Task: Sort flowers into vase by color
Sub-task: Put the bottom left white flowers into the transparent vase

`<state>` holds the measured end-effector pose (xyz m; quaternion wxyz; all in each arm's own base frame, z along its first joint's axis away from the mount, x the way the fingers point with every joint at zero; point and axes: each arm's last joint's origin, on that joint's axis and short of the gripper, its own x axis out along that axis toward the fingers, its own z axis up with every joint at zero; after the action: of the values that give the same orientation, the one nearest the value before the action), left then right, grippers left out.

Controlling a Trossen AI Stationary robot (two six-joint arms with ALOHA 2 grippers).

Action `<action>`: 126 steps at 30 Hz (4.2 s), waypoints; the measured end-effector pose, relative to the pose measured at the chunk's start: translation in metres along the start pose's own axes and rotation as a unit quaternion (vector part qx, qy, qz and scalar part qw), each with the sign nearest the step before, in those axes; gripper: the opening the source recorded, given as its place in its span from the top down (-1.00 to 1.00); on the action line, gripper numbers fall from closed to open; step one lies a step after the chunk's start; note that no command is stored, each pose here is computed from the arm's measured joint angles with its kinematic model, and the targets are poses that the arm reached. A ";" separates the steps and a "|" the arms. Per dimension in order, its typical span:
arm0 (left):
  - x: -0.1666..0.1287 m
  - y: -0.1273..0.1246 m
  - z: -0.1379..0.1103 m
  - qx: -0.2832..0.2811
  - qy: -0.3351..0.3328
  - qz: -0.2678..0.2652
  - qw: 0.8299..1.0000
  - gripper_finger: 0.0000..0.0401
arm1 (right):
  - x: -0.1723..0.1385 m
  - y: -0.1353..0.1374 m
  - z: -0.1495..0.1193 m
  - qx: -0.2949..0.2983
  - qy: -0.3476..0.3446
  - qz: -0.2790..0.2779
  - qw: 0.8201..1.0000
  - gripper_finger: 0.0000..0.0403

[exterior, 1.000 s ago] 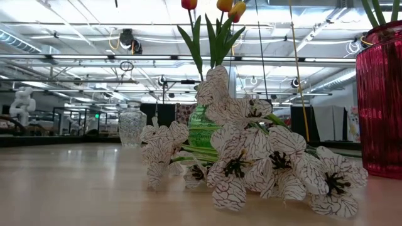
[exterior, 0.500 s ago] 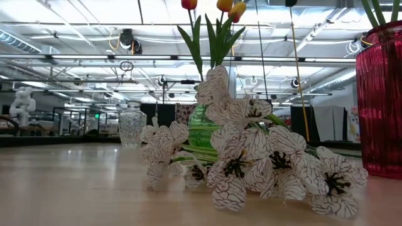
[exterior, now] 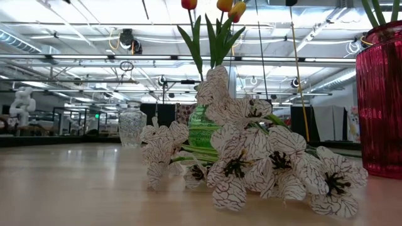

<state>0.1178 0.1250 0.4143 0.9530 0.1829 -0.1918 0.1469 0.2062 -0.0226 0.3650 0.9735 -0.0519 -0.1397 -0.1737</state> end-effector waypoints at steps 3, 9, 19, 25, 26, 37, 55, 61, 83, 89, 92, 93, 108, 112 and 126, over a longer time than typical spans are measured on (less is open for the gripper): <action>-0.005 0.016 -0.022 -0.048 0.044 -0.016 0.998 0.91 | 0.000 0.000 0.000 -0.002 0.000 0.000 1.000 0.25; -0.022 0.023 -0.061 -0.102 0.100 -0.018 0.990 0.91 | 0.000 0.000 -0.001 -0.003 0.002 0.000 1.000 0.25; -0.053 0.000 -0.115 -0.124 0.101 -0.024 0.987 0.91 | 0.000 0.001 -0.005 0.018 0.027 0.003 0.999 0.25; -0.066 -0.005 -0.128 -0.113 0.093 0.020 0.989 0.91 | 0.000 0.001 -0.008 0.037 0.039 0.004 0.999 0.25; -0.067 -0.005 -0.129 -0.117 0.091 0.026 0.989 0.91 | 0.000 0.001 -0.008 0.038 0.039 0.004 0.998 0.25; -0.086 -0.017 -0.146 -0.138 0.087 0.043 0.986 0.91 | 0.000 0.001 -0.006 0.016 0.031 0.003 0.999 0.25; -0.099 -0.024 -0.163 -0.140 0.107 0.096 0.980 0.91 | 0.002 -0.009 -0.006 -0.006 0.027 -0.019 0.999 0.25; -0.098 -0.025 -0.170 -0.150 0.117 0.099 0.977 0.89 | 0.003 -0.015 -0.011 -0.013 0.043 -0.033 0.998 0.25; -0.092 -0.023 -0.196 -0.172 0.135 0.125 0.968 0.85 | 0.003 -0.021 -0.015 -0.021 0.068 -0.082 0.994 0.25; -0.092 -0.023 -0.197 -0.170 0.131 0.124 0.969 0.85 | 0.003 -0.021 -0.015 -0.021 0.068 -0.082 0.994 0.25; -0.092 -0.023 -0.197 -0.172 0.134 0.125 0.968 0.85 | 0.003 -0.020 -0.015 -0.021 0.068 -0.082 0.994 0.25; -0.092 -0.023 -0.198 -0.173 0.135 0.125 0.968 0.85 | 0.003 -0.021 -0.015 -0.021 0.068 -0.082 0.994 0.25; -0.101 -0.031 -0.207 -0.194 0.163 0.115 0.961 0.85 | 0.003 -0.020 -0.015 -0.021 0.068 -0.082 0.994 0.25; -0.104 -0.033 -0.208 -0.187 0.168 0.115 0.961 0.85 | 0.003 -0.020 -0.015 -0.021 0.068 -0.081 0.994 0.25; -0.108 -0.035 -0.211 -0.185 0.175 0.138 0.957 0.62 | 0.003 -0.020 -0.015 -0.021 0.068 -0.081 0.994 0.25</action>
<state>0.1009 0.1567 0.1776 0.9592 -0.0532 -0.0697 0.2686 0.2058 -0.0450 0.3525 0.9621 -0.0486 -0.0735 -0.2582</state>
